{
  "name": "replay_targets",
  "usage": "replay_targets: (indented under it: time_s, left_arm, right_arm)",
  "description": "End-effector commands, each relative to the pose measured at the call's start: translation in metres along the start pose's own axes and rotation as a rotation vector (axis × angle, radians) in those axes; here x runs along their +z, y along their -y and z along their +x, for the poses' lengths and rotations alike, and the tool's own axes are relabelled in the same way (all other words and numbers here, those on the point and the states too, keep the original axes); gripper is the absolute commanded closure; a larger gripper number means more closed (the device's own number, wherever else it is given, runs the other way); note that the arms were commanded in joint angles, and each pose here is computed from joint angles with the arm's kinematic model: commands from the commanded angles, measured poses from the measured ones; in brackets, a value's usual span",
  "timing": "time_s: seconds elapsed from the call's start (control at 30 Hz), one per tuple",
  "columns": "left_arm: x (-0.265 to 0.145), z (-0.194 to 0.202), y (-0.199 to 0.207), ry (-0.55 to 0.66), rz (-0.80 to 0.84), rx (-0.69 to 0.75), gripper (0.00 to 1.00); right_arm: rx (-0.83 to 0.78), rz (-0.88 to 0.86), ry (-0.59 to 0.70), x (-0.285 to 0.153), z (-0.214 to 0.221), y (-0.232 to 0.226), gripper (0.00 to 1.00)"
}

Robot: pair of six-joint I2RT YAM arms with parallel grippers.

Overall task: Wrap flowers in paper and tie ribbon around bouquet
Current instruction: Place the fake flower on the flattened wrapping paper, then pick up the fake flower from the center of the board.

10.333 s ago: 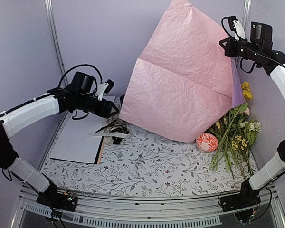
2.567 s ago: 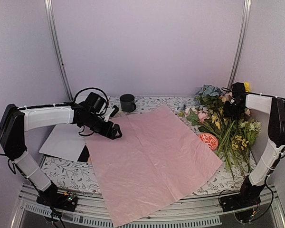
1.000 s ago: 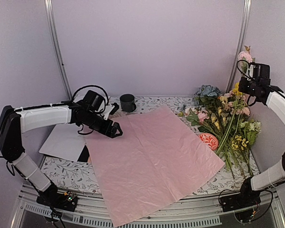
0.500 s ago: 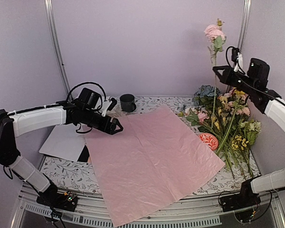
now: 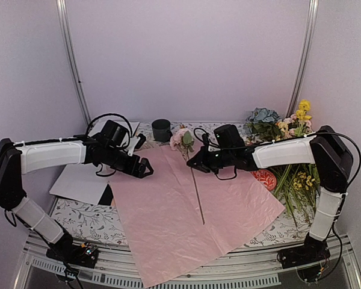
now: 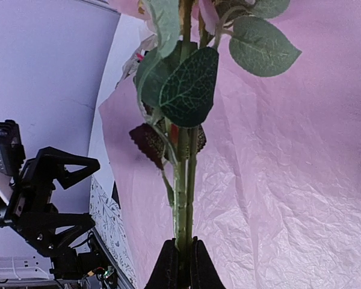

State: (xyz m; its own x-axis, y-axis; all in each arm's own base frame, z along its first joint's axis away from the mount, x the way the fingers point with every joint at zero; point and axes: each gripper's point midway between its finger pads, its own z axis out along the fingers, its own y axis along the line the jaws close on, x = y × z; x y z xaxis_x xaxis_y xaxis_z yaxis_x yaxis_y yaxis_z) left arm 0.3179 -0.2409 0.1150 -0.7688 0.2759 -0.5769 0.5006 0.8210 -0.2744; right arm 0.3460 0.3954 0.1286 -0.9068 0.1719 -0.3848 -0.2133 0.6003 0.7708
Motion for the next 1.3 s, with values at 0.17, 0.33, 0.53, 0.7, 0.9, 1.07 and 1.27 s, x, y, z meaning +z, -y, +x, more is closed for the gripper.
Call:
replay_targets:
  time_s: [0.17,0.33,0.53,0.7,0.9,1.07,1.27]
  left_arm:
    - [0.005,0.001,-0.005,0.003,-0.024,0.021,0.11]
    - [0.006,0.002,-0.007,-0.001,-0.035,0.028,0.11]
    - [0.009,0.0,-0.007,-0.007,-0.029,0.027,0.11]
    - [0.01,-0.003,-0.007,-0.014,-0.034,0.037,0.11]
    - [0.007,-0.005,-0.005,-0.006,-0.025,0.039,0.11]
    - [0.007,-0.004,-0.006,-0.01,-0.03,0.039,0.11]
    - [-0.003,-0.016,0.002,0.0,-0.012,0.06,0.11]
  right_arm:
    - [0.031,0.083,0.116,0.031,-0.031,0.013,1.0]
    - [0.03,0.147,0.125,0.04,-0.033,0.029,1.0]
    - [-0.013,0.216,0.141,0.043,-0.045,0.032,0.72]
    - [-0.156,0.318,0.284,-0.016,-0.087,0.009,0.45]
    - [-0.112,0.507,0.481,-0.172,-0.155,0.068,0.57]
    - [0.032,0.657,0.644,-0.309,-0.163,0.147,0.63]
    - [0.147,0.789,0.596,-0.369,-0.148,0.22,0.63]
